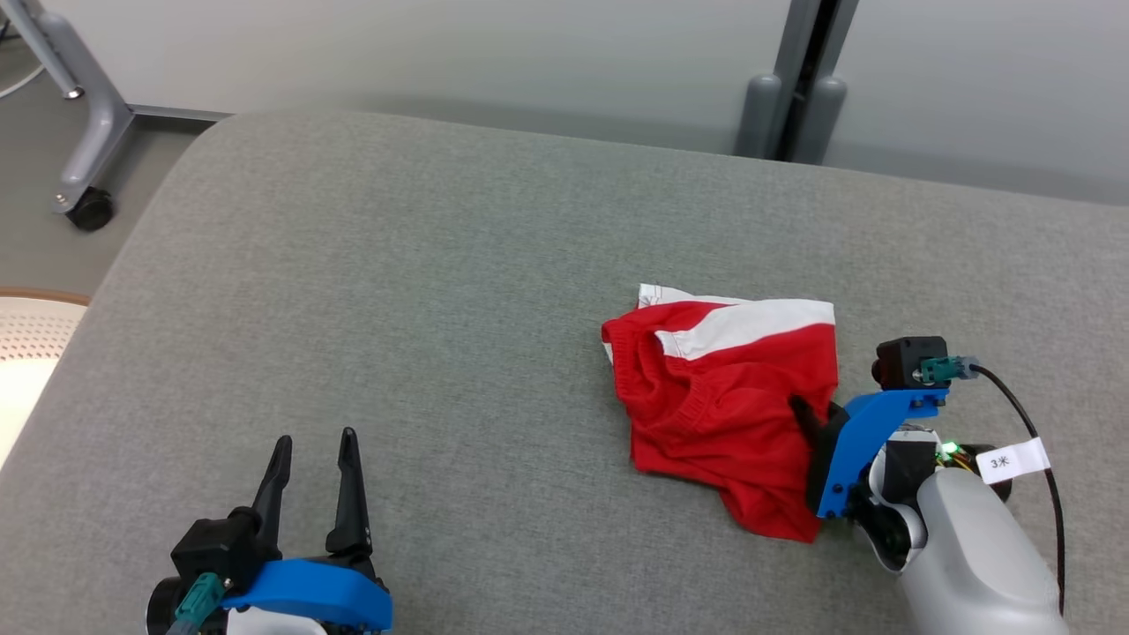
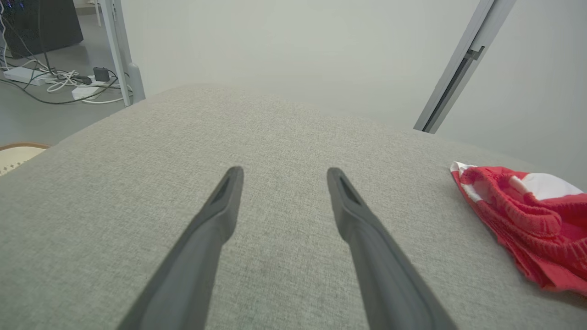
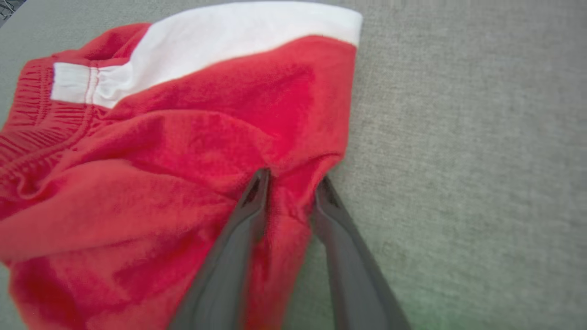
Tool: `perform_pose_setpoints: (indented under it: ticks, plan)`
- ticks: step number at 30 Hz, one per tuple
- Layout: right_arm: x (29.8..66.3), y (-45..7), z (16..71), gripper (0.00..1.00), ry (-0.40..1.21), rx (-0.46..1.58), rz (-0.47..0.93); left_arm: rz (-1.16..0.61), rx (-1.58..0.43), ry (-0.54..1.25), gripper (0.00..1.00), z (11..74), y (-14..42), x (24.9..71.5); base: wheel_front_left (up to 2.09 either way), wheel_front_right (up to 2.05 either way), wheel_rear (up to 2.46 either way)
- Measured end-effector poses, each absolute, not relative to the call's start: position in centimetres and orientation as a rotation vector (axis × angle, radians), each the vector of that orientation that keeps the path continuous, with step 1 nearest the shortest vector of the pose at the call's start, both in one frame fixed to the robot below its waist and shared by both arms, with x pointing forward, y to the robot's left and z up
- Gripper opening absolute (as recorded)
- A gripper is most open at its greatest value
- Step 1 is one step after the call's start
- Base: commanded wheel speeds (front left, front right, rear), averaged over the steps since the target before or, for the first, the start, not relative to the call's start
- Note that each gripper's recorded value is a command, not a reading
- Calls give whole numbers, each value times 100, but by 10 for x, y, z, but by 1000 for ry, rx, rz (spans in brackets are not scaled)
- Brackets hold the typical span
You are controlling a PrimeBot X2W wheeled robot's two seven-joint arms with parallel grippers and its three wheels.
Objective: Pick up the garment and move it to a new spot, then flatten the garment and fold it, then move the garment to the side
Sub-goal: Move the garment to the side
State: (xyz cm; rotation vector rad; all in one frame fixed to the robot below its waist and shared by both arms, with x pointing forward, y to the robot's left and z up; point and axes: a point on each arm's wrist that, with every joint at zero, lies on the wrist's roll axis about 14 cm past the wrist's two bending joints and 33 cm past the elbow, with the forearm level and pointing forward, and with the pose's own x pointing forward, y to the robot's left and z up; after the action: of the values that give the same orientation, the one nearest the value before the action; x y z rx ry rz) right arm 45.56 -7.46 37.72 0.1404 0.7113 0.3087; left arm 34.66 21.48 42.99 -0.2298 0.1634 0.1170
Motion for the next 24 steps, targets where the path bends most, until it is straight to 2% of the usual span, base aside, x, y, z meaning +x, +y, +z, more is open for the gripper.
perform_pose_setpoints:
  ticks: [1, 2, 7, 13, 24]
  plan:
    - [457, -76, 378, 4, 697, 140, 305, 108, -227, 167, 100, 429, 212, 348, 0, 0, 0]
    - [458, -77, 379, 0, 682, 140, 303, 97, -227, 170, 100, 428, 209, 351, 0, 0, 0]
    - [464, -93, 388, 0, 603, 116, 277, 16, -224, 181, 100, 424, 186, 368, 0, 0, 0]
    - [459, -137, 400, 0, 522, 72, 190, -148, -228, 191, 100, 420, 134, 396, 0, 0, 0]
    - [387, -244, 414, 0, 482, 66, -98, -509, -225, 226, 100, 408, 16, 430, 0, 0, 0]
